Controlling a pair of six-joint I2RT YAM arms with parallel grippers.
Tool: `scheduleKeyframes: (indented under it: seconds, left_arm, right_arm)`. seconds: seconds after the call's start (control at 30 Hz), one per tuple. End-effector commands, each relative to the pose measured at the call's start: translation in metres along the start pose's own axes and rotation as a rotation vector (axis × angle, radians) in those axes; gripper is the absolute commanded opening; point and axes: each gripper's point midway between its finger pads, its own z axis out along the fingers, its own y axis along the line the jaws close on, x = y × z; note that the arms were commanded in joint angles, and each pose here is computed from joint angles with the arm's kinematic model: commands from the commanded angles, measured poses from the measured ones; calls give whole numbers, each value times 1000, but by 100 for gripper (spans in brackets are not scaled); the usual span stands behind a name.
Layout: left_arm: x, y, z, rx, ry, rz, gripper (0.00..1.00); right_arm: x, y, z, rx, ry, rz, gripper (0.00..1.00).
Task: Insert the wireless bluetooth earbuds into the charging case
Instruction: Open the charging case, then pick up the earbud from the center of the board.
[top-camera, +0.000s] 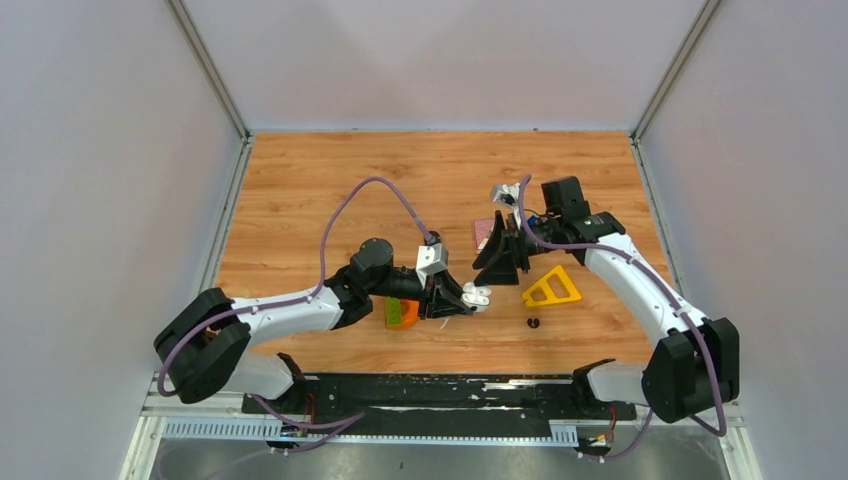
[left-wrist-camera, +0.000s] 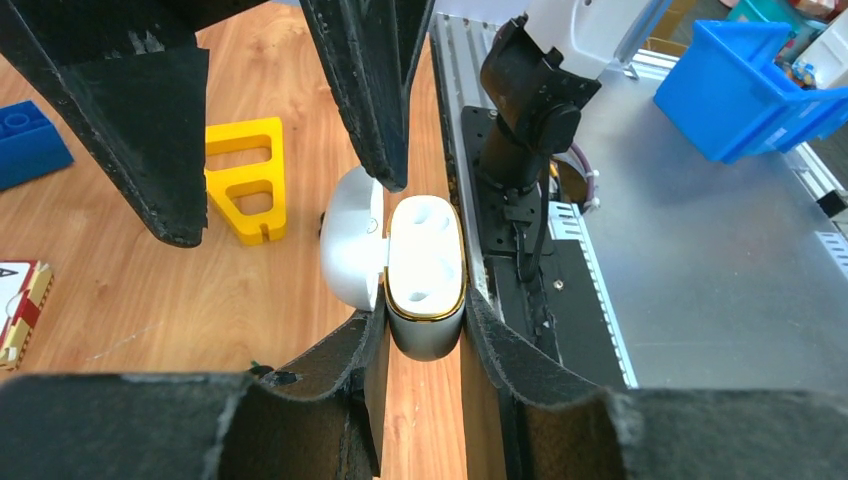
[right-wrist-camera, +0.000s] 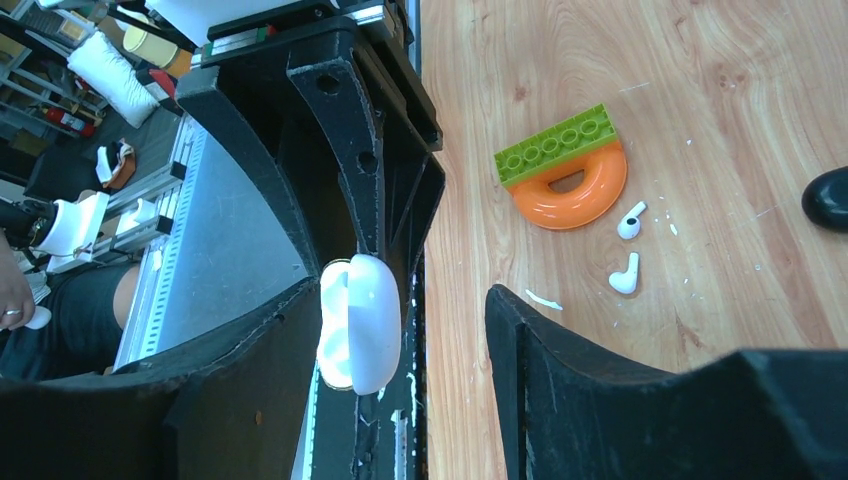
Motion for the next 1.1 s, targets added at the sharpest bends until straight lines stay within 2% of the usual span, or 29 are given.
scheduleKeyframes:
  seconds: [0.0,0.13,0.27,0.47,0.63,0.73,0.8,0.97,1.07]
  left_arm:
    - [-22,-2,0,2,-43,87,0]
    - [-21,-1,0,-5,-41,81,0]
    - [-21,1,-1,-13,-39,81,0]
    - [-30,6,-14,-101,-17,149,0]
    - [-45,19,-41,-241,-24,200,0]
    - [-64,20,-55,-303,-71,212,0]
    - [-77,19,-64,-324,-123,187,0]
    - [-87,22,-91,-402,-232,173,0]
    - [-91,29,-107,-480,-267,194,0]
  right_arm:
    - [-16,3,-2,-12,-15,-36,61]
    - [-23,7,-7,-6,-24,-60,61]
    - [-48,14,-27,28,-59,-132,61]
    - [-58,1,-52,125,-99,-171,59]
    - [-40,-44,-57,297,-63,-101,48]
    - [-27,-72,-60,407,-42,-60,44]
    - [-17,-83,-55,441,-6,-60,42]
    - [11,-89,-17,395,152,-206,42]
    - [20,-97,3,344,175,-264,40]
